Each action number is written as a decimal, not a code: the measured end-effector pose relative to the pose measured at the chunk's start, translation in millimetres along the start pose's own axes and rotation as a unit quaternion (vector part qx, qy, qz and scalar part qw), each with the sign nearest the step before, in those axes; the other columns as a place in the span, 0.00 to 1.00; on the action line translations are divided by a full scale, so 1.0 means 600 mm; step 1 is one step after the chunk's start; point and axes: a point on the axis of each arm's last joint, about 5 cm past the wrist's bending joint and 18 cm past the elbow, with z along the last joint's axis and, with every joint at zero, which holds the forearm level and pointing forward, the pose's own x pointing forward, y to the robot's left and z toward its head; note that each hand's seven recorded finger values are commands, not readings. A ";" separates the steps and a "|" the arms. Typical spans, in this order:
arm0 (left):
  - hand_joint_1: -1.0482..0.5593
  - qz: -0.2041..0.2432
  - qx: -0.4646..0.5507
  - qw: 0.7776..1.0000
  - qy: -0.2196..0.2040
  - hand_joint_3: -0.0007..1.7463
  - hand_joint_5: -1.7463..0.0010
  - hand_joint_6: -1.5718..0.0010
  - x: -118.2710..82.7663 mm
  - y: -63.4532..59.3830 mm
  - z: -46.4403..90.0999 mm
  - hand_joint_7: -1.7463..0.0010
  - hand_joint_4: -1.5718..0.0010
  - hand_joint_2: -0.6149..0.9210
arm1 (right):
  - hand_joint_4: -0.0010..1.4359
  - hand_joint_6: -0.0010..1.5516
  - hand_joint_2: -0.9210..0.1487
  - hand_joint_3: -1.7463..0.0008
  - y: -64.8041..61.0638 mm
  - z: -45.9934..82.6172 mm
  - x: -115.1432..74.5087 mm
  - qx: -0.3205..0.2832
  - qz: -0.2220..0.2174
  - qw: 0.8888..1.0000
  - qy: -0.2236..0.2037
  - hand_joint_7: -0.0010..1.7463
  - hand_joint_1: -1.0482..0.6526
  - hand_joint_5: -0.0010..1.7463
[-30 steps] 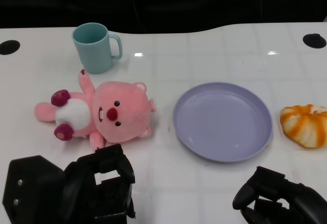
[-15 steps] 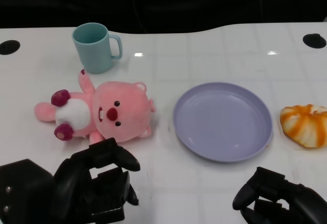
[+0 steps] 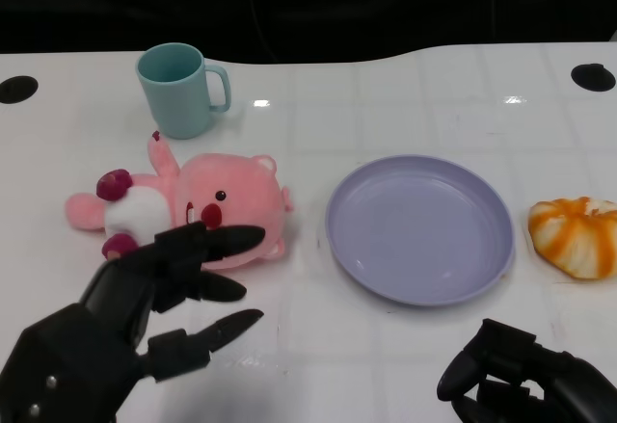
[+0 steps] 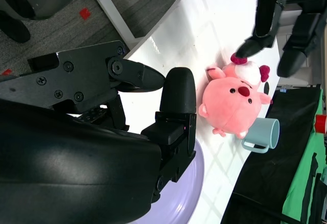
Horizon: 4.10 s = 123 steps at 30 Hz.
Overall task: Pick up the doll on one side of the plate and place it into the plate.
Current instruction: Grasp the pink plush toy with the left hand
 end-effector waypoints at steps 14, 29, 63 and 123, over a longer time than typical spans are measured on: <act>0.25 0.008 0.281 0.959 -0.041 0.02 0.66 0.84 0.041 0.033 0.043 1.00 1.00 1.00 | 0.50 0.35 0.03 0.68 0.000 -0.001 -0.002 0.000 -0.001 1.000 0.000 0.95 0.47 1.00; 0.19 -0.019 0.507 0.861 0.012 0.02 0.86 0.88 0.098 0.035 0.052 1.00 1.00 1.00 | 0.49 0.35 0.05 0.67 0.000 -0.004 -0.006 0.003 -0.003 1.000 0.003 0.95 0.47 1.00; 0.16 -0.104 0.585 0.792 0.139 0.01 0.92 0.91 0.216 0.034 -0.013 0.99 0.98 1.00 | 0.49 0.34 0.06 0.66 0.006 -0.002 -0.007 0.003 0.001 1.000 0.002 0.95 0.46 1.00; 0.50 -0.053 0.515 0.850 0.097 0.19 0.00 0.64 0.240 0.001 -0.117 0.00 0.49 1.00 | 0.47 0.33 0.00 0.72 -0.002 0.004 -0.021 0.005 -0.011 1.000 0.013 0.92 0.44 1.00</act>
